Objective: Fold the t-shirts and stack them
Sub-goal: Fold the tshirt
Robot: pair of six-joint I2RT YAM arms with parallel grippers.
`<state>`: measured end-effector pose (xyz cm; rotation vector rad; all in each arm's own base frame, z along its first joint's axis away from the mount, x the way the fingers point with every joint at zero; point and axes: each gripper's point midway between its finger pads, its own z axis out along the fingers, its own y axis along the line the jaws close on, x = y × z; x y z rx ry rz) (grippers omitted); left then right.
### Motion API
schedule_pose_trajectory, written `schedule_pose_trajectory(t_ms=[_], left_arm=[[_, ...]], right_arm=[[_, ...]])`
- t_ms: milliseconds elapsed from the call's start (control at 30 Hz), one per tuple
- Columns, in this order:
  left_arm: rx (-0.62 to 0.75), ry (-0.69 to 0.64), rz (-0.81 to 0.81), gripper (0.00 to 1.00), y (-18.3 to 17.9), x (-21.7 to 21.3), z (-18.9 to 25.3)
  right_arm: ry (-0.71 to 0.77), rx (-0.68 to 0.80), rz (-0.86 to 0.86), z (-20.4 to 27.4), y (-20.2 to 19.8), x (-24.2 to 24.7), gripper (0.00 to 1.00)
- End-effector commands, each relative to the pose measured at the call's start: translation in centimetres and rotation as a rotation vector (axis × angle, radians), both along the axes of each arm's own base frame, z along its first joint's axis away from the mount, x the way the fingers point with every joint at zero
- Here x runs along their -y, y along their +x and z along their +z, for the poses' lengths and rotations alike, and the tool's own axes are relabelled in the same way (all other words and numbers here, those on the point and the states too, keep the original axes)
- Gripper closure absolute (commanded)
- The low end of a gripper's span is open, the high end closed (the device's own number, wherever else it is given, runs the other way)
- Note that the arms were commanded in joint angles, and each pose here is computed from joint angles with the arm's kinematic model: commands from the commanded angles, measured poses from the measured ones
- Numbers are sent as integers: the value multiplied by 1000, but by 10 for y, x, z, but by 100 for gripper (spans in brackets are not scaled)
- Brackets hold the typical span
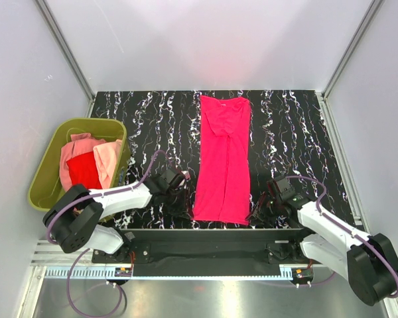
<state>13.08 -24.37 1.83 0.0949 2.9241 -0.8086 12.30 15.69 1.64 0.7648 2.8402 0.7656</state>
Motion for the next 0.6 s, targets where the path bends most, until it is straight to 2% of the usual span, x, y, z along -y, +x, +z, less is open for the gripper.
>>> schedule_pose_trajectory(t_ms=[0,167,267,400,500,567], left_arm=[[22,-38,2,71,4,6,6],[23,-53,-2,71,2,7,7],[30,-88,-10,76,1,13,12],[37,-122,-15,90,0,21,18],[38,-124,-19,100,0,24,19],[26,-126,-19,100,-3,25,19]], right_arm=[[15,16,6,2,1,-4,64],[26,23,17,2,1,-6,64],[22,27,26,2,0,-6,65],[14,21,44,-1,-3,-6,69],[12,22,58,-2,-4,-7,73],[7,18,72,-3,-6,-7,85]])
